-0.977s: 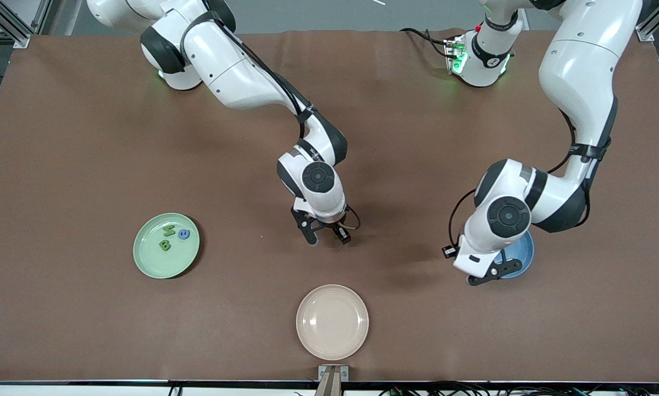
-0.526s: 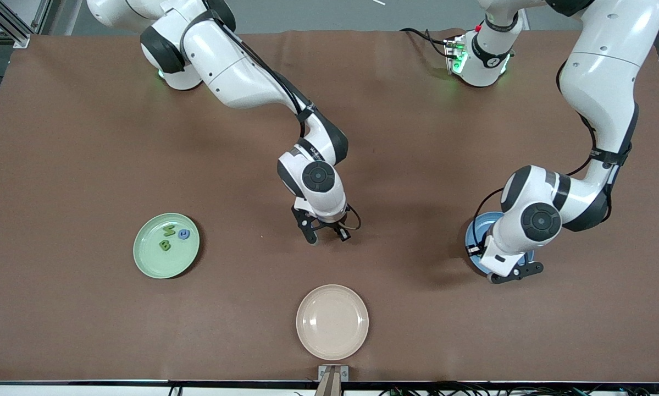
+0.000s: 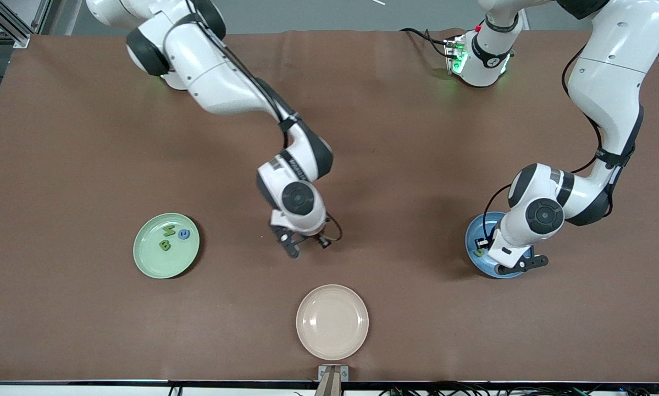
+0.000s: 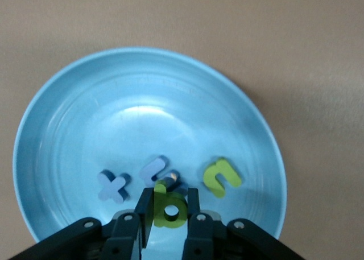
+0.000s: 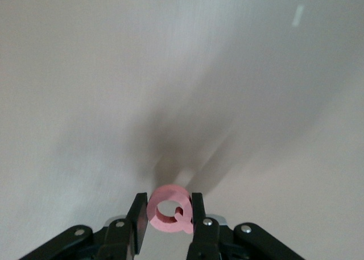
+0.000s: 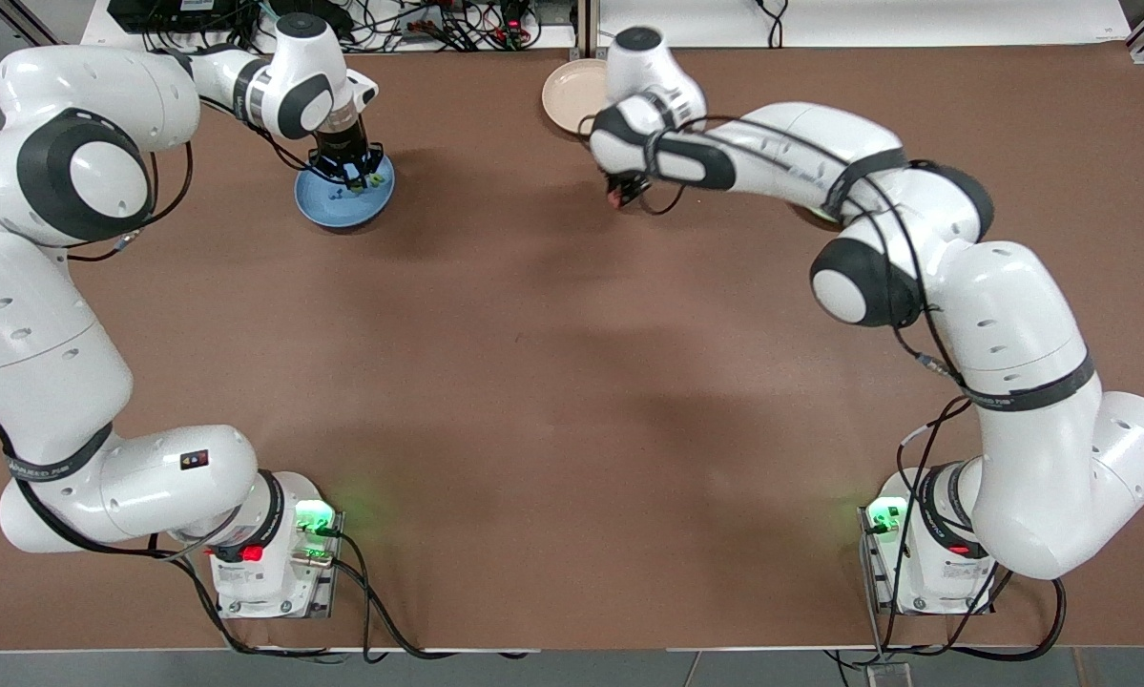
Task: Sort upper and lower case letters into plates
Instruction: 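Release the b in the blue plate while the right gripper places Q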
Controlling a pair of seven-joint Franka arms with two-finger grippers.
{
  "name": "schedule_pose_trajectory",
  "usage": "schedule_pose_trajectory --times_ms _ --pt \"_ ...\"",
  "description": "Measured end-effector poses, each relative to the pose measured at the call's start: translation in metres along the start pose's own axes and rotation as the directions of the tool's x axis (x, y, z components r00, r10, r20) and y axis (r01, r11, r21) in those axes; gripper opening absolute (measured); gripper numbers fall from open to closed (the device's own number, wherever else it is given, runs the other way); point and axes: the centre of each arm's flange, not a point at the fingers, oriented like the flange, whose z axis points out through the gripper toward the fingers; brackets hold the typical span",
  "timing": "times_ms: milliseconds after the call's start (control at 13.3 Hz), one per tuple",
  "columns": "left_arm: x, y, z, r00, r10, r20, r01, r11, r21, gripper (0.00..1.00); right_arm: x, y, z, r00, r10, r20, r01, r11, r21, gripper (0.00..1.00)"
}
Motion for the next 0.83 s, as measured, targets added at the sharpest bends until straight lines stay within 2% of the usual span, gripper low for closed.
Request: schedule_pose_trajectory --times_ms 225,451,526,827 --pt "-0.012 -0.003 -0.009 1.000 0.009 -0.002 -0.009 1.000 0.016 0.27 0.104 0.042 -0.035 0.986 -0.162 0.036 0.164 0.985 -0.050 0.36" --pt "-0.018 -0.014 -0.010 1.000 0.001 0.005 -0.002 1.000 0.028 0.28 0.187 0.105 -0.045 0.948 -0.307 0.084 0.313 0.947 -0.071 0.36" --pt "-0.018 -0.018 -0.008 1.000 -0.003 0.009 0.002 1.000 0.029 0.33 0.209 0.126 -0.045 0.932 -0.351 0.090 0.357 0.932 -0.063 0.36" --pt "-0.016 -0.024 -0.011 1.000 -0.014 0.003 0.014 1.000 0.027 0.77 0.268 0.192 -0.014 0.887 -0.456 0.074 0.458 0.889 -0.021 0.36"
